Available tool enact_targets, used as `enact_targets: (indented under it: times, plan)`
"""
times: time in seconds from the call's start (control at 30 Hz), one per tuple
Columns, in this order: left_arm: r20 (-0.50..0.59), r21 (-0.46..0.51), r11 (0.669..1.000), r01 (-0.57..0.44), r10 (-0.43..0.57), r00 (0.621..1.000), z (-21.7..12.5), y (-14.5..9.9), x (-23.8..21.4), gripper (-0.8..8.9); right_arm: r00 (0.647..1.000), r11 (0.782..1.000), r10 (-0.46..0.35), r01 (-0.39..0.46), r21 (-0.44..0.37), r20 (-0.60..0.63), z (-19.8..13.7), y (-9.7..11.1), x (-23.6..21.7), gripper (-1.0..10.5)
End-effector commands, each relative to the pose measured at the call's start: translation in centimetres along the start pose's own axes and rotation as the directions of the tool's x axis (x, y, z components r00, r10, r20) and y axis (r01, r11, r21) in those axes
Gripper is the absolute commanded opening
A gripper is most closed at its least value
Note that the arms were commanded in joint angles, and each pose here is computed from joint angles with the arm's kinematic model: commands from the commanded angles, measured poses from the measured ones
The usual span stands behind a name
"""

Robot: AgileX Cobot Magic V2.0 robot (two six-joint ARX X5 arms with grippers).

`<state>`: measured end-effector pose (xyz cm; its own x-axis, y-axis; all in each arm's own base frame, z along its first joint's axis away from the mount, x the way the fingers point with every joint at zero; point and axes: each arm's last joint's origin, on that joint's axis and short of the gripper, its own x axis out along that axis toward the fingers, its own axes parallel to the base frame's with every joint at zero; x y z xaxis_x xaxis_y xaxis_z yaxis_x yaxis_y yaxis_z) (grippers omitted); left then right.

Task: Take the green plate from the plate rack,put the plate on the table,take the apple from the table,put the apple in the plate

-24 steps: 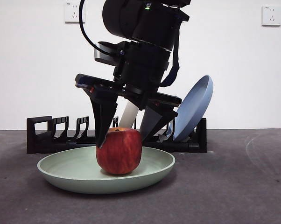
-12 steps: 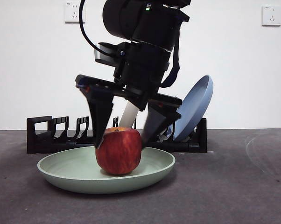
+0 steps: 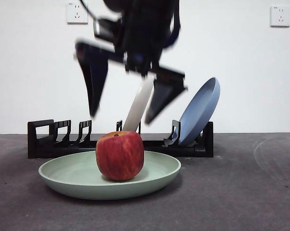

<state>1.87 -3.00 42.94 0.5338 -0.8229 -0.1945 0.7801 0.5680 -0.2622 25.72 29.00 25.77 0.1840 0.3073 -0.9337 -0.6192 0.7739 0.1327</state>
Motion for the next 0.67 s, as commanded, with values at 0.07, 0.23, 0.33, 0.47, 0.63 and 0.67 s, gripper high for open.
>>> enact_targets:
  times: [0.07, 0.23, 0.33, 0.47, 0.63, 0.67]
  plan:
    - [-0.004, -0.005, 1.0, -0.004, 0.004, 1.0, 0.0, 0.0, 0.2, 1.65, 0.999, 0.996, 0.031, -0.034, -0.081, -0.042, 0.8, 0.6, -3.2, 5.0]
    - [-0.014, -0.002, 0.999, -0.047, 0.047, 0.999, 0.0, 0.1, 0.6, 1.65, 0.999, 0.988, 0.031, -0.034, -0.149, -0.018, 0.5, 0.9, -8.1, 5.0]
    - [-0.037, 0.006, 0.995, -0.103, 0.103, 0.994, -0.1, 0.2, 1.4, 1.65, 0.999, 0.987, 0.035, -0.032, -0.158, 0.017, -0.5, 0.9, -11.0, 5.0]
    - [-0.08, 0.022, 0.992, -0.121, 0.123, 0.989, 0.0, 0.0, 2.7, 1.65, 0.998, 0.987, 0.004, 0.006, -0.16, 0.063, -2.7, 0.6, -15.1, 5.0]
    - [-0.123, 0.048, 0.981, -0.186, 0.191, 0.974, 0.0, 0.0, 4.8, 1.65, 0.978, 0.986, 0.013, 0.022, -0.164, 0.207, -6.0, 0.2, -20.7, 5.0]
    - [-0.135, 0.051, 0.981, -0.189, 0.195, 0.972, 0.0, -0.1, 5.2, 1.65, 0.971, 0.986, 0.02, 0.02, -0.164, 0.239, -6.7, 0.2, -21.8, 5.0]
